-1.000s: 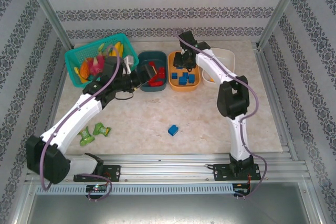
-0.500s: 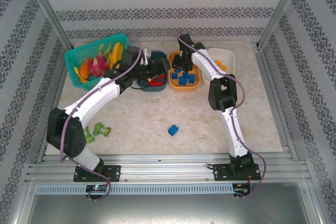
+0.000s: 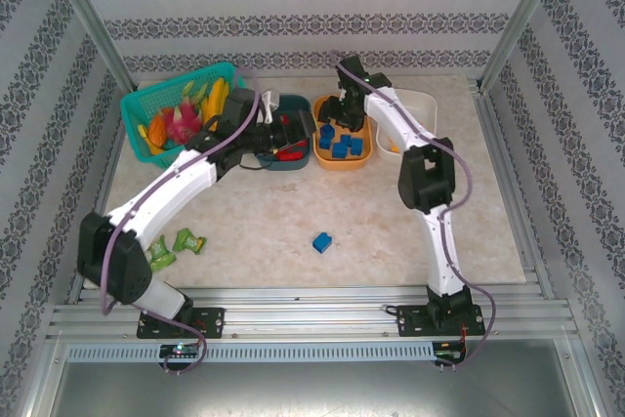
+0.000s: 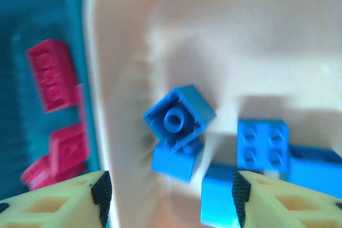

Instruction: Sort the legos into containers by color

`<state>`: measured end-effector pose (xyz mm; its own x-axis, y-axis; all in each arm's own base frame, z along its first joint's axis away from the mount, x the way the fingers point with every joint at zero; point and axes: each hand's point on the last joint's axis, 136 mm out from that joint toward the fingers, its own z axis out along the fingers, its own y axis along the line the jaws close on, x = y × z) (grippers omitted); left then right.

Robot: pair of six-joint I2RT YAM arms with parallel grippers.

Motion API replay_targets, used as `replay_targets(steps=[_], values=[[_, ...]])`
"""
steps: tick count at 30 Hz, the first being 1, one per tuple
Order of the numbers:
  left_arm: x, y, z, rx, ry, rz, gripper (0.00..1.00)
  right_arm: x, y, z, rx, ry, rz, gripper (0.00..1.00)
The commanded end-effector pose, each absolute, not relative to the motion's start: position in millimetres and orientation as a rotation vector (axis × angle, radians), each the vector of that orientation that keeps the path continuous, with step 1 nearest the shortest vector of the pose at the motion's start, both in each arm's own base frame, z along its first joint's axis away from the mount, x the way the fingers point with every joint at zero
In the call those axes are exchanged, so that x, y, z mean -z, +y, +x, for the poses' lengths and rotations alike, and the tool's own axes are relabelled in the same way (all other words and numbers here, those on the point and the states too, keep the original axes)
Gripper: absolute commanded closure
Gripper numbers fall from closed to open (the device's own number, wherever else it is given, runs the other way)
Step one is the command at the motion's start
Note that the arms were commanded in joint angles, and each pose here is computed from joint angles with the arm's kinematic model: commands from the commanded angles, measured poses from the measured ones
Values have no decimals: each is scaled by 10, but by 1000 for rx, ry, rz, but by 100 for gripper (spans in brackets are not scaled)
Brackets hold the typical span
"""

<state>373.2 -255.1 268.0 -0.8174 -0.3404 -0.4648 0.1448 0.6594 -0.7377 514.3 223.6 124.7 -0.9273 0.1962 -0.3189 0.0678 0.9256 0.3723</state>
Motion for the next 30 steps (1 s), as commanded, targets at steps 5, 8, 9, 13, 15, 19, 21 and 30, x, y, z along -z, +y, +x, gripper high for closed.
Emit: replay_targets(steps=[5, 8, 9, 13, 15, 19, 21, 30], values=[[-2579, -2126, 2768, 989, 2400, -49, 1, -2045, 2407, 4046, -467, 2584, -49, 35], [-2467, -1982, 2428, 976, 2444, -17, 1, -1937, 2472, 3443, -434, 2615, -204, 31], [-2431, -1949, 2330, 982, 2457, -9, 1, -1868, 2485, 3261, -424, 2635, -253, 31], [-2267, -1856, 1979, 1023, 2508, 3, 1, -1479, 2498, 2492, -379, 2743, -416, 27], [-2220, -1821, 1847, 1047, 2523, 1, 1, -1303, 2483, 2232, -366, 2794, -437, 24], [-2151, -1736, 1631, 1056, 2551, 4, 1, -980, 2544, 1855, -366, 2899, -476, 18], [-2131, -1705, 1578, 1056, 2556, -5, 1, -882, 2602, 1767, -342, 2903, -527, 15], [-2121, -1662, 1528, 1075, 2531, -56, 1, -414, 2563, 1791, -106, 2938, -737, 15]])
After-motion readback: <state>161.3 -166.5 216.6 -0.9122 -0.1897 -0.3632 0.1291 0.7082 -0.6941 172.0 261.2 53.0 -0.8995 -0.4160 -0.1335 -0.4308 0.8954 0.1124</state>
